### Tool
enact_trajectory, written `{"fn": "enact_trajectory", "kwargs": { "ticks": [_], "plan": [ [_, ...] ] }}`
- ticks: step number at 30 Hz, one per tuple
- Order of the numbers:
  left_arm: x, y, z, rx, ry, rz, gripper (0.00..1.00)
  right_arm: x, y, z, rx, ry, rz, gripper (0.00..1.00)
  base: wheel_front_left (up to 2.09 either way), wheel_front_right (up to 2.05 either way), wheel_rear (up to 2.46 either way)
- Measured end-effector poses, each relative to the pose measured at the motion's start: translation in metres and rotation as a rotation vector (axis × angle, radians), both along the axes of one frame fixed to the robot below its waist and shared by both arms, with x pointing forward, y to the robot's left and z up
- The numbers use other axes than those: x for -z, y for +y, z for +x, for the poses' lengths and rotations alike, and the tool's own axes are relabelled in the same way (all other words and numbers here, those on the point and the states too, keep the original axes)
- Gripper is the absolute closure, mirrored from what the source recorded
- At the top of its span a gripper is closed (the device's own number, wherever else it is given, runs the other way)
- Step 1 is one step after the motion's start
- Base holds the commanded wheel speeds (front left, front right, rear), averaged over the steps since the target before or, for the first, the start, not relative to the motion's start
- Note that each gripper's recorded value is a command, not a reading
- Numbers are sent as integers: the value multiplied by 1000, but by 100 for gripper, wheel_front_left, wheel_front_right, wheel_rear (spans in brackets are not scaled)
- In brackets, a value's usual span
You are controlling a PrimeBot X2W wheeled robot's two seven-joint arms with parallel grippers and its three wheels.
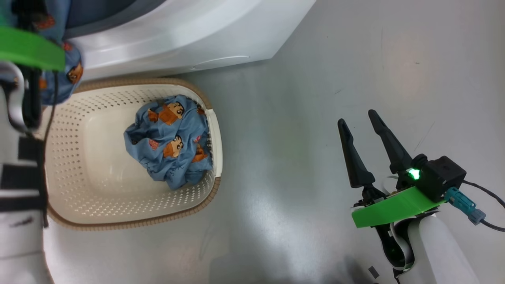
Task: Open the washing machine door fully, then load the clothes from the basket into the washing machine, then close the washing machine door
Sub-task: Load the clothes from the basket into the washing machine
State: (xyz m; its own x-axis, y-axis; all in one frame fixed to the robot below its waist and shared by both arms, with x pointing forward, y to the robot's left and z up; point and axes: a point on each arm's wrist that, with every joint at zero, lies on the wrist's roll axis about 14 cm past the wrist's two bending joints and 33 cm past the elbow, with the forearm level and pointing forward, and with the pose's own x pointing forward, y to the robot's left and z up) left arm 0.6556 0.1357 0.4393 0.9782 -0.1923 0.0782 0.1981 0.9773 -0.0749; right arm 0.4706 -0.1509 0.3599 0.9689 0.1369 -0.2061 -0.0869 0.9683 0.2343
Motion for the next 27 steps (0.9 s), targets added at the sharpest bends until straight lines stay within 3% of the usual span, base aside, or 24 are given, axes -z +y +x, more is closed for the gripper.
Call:
{"fn": "enact_trajectory", "kwargs": {
  "ticks": [27],
  "plan": [
    [24, 41, -77, -135, 59, -27, 0, -7, 11, 4, -29, -21, 4, 0, 0, 0, 0]
  ]
}}
